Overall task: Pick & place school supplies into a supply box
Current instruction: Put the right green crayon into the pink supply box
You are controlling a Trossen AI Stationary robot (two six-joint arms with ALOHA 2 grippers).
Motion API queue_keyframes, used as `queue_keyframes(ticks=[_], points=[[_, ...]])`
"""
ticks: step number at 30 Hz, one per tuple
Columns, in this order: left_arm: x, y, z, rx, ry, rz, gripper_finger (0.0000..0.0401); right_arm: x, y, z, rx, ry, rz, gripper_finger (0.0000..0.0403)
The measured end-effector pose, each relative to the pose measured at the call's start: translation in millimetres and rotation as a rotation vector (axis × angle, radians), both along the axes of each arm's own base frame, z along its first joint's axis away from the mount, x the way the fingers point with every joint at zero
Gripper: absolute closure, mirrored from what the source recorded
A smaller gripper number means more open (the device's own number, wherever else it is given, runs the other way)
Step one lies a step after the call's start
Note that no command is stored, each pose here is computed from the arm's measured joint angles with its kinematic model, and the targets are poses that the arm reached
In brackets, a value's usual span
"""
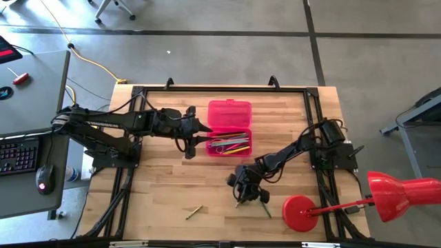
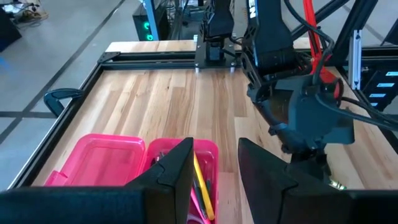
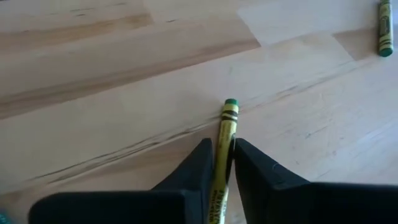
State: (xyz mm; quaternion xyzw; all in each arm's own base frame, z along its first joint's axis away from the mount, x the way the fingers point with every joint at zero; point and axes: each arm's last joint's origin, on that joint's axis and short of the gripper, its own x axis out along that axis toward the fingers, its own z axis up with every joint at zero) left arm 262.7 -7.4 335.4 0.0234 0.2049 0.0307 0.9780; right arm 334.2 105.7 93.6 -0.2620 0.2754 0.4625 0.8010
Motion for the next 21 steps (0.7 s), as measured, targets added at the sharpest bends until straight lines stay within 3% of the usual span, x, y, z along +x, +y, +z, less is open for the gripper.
queue_keyframes(ticks=[7,10,17,21], points=[[0.0,0.0,-0.1,-0.032,-0.002,0.013,0.0245,3.1,1.4,-13.5,0.037,-0.001,0.027,0.0394],[-0.8,0.0,-1.8,-0.065,0.016,0.029,0.0245,5.2,2.4,-10.7,0.056,-0.019,0.016,0.0393],[-2.4,0.5,-3.5,-0.061,0.038,0.043,0.0245,6.2,-4.8,26.6,0.027,-0.126,-0.068,0.0398],[-2.4,0.6,-3.4,-0.061,0.037,0.045,0.0245,4.6,-21.7,61.7,-0.114,-0.250,-0.193,0.0394]])
